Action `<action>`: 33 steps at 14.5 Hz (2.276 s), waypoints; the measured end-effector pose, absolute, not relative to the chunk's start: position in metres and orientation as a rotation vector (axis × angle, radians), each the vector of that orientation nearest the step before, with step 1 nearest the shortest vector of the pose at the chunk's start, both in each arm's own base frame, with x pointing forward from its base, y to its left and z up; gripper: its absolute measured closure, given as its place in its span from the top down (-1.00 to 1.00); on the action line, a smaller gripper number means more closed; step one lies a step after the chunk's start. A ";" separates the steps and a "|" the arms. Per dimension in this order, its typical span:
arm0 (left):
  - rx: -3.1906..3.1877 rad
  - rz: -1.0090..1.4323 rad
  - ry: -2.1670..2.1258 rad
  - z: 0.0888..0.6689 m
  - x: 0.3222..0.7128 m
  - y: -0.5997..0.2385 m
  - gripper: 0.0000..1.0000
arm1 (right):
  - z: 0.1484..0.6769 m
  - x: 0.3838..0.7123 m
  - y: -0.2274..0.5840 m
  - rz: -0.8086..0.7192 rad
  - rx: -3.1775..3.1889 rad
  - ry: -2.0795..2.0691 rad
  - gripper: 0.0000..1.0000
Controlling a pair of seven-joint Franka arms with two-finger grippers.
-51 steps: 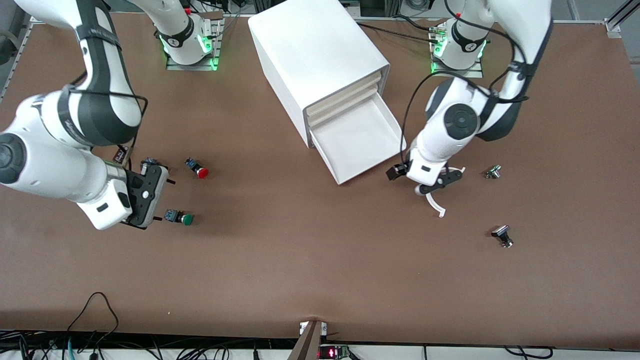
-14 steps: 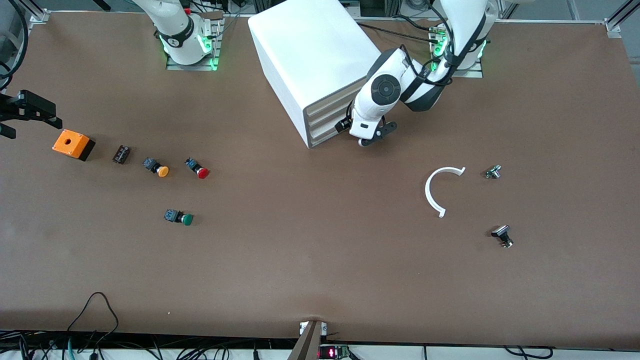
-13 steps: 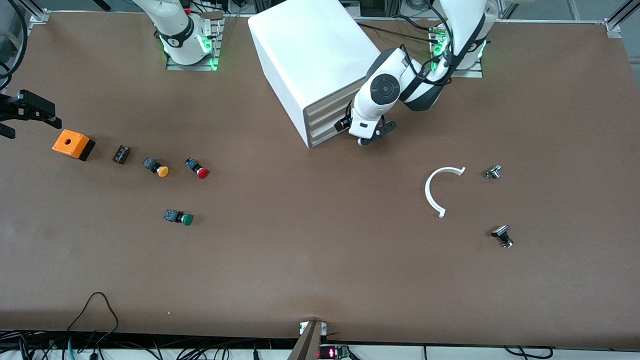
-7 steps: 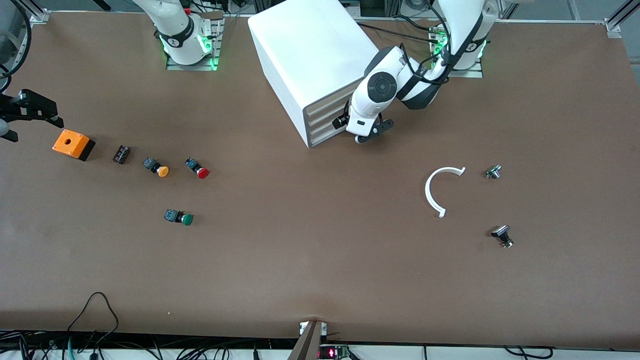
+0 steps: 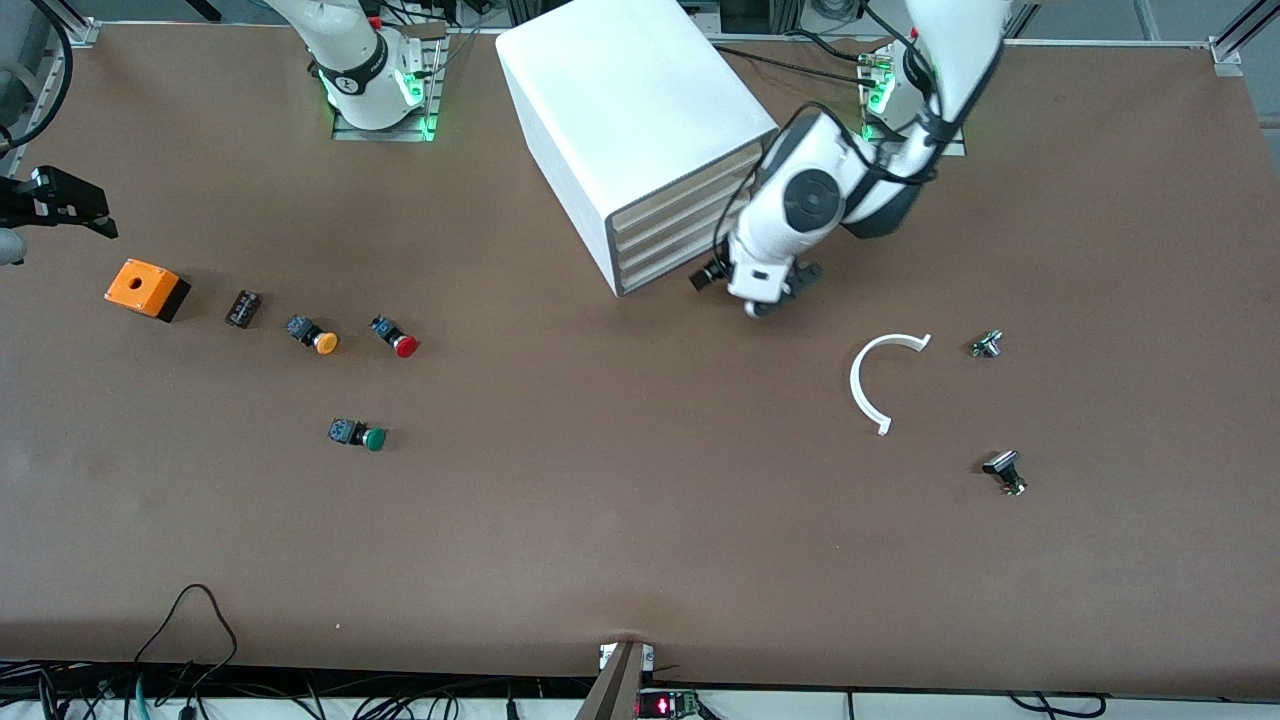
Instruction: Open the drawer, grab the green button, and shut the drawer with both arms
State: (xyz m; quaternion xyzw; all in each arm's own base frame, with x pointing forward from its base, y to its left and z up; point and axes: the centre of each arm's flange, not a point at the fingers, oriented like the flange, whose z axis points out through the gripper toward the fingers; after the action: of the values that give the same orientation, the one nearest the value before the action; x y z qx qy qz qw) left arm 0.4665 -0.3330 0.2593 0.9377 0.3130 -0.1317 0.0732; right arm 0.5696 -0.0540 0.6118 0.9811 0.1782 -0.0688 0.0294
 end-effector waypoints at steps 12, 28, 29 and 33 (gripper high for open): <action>3.228 -0.100 0.228 0.491 0.550 -0.159 1.00 | 0.634 0.542 -0.070 -0.083 3.056 0.547 1.00; 3.181 -0.046 0.019 0.594 0.530 -0.030 1.00 | 0.625 0.524 -0.068 -0.080 3.067 0.527 1.00; 3.180 -0.033 0.019 0.595 0.531 -0.030 1.00 | 0.625 0.524 -0.067 -0.081 3.067 0.527 1.00; 3.176 0.044 0.025 0.605 0.537 -0.025 1.00 | 0.623 0.525 -0.066 -0.088 3.067 0.533 1.00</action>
State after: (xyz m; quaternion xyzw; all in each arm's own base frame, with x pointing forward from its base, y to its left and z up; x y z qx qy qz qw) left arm 0.5368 -0.0253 0.6049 0.9997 0.0077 0.0139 -0.0176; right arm 0.5251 -0.0656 0.6226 0.9848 0.1711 -0.0281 0.0136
